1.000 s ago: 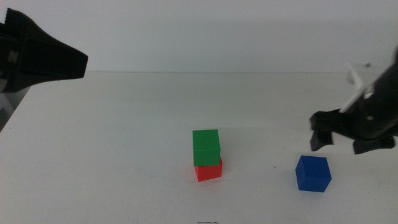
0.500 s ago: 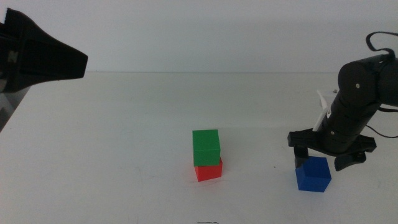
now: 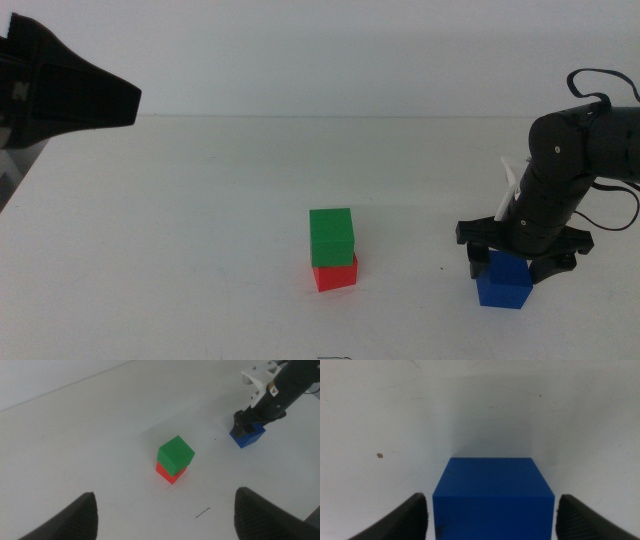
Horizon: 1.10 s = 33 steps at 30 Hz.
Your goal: Stack red cubes first, then green, then blue cubes in a specific spot.
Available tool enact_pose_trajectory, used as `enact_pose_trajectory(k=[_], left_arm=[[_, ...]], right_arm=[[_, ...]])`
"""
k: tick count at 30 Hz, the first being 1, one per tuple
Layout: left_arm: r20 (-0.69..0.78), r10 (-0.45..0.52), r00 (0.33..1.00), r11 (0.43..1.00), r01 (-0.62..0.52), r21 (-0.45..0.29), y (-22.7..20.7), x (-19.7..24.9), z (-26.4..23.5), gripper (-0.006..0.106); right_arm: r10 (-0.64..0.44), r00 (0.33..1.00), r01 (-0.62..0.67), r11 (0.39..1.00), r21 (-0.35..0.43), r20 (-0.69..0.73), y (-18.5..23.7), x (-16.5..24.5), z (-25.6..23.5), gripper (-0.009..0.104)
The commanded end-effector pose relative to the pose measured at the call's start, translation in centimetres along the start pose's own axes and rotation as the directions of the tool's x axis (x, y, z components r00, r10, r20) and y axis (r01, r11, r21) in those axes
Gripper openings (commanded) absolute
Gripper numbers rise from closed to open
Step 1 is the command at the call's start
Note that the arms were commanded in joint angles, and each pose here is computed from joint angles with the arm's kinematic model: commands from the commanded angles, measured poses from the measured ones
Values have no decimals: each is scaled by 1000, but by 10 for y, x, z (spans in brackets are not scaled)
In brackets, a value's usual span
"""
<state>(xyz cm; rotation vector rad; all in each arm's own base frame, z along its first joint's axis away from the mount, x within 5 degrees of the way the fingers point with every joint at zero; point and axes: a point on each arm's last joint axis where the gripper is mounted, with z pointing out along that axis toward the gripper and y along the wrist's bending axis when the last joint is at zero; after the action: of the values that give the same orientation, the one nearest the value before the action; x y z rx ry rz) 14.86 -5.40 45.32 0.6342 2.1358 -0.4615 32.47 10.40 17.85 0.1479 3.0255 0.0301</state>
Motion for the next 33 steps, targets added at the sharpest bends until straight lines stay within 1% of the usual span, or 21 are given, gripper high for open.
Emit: enact_pose_trajectory(k=[1, 4, 5, 7, 12, 16, 19, 22, 25, 27, 28, 33], left_arm=[[86, -4, 996, 1000, 4, 7, -5, -9, -8, 94], [86, -4, 996, 1000, 4, 7, -5, -9, -8, 94], [86, -4, 996, 1000, 4, 7, -5, -9, -8, 94], [86, -4, 996, 1000, 4, 7, -5, -9, -8, 94], [86, -4, 996, 1000, 4, 7, -5, -9, -8, 94], [86, -4, 996, 1000, 4, 7, -5, -9, -8, 94], [86, -4, 996, 1000, 4, 7, -5, -9, -8, 94], [86, -4, 996, 1000, 4, 7, -5, -9, -8, 94], [86, -4, 996, 1000, 4, 7, -5, -9, -8, 94], [86, -4, 996, 1000, 4, 7, -5, -9, -8, 94], [86, -4, 996, 1000, 4, 7, -5, -9, -8, 94], [86, -4, 996, 1000, 4, 7, -5, -9, -8, 94]], right_arm=[[0, 998, 1, 1000, -22, 64, 1, -5, -21, 59], [-3, 999, 3, 1000, -10, 42, 0, -3, -21, 49], [-5, 999, 5, 1000, -4, 35, 0, -2, -21, 43], [-9, 1000, 9, 1000, 9, 20, -2, -1, -21, 31], [-62, 998, 63, 996, 64, -18, -7, 3, -22, -1], [-128, 991, 130, 988, 79, -35, -9, 8, -45, -1], [-149, 989, 150, 985, 82, -8, -7, 10, -82, -1], [-142, 989, 138, 988, 74, 49, 4, 10, -124, -1], [-195, 968, 187, 980, 60, 160, 33, 7, -150, -1], [-252, 948, 242, 967, 74, 195, 58, 8, -154, -1], [-263, 942, 254, 965, 70, 207, 67, 8, -156, -1], [-248, 931, 257, 966, 2, 267, 109, 10, -168, -1]])
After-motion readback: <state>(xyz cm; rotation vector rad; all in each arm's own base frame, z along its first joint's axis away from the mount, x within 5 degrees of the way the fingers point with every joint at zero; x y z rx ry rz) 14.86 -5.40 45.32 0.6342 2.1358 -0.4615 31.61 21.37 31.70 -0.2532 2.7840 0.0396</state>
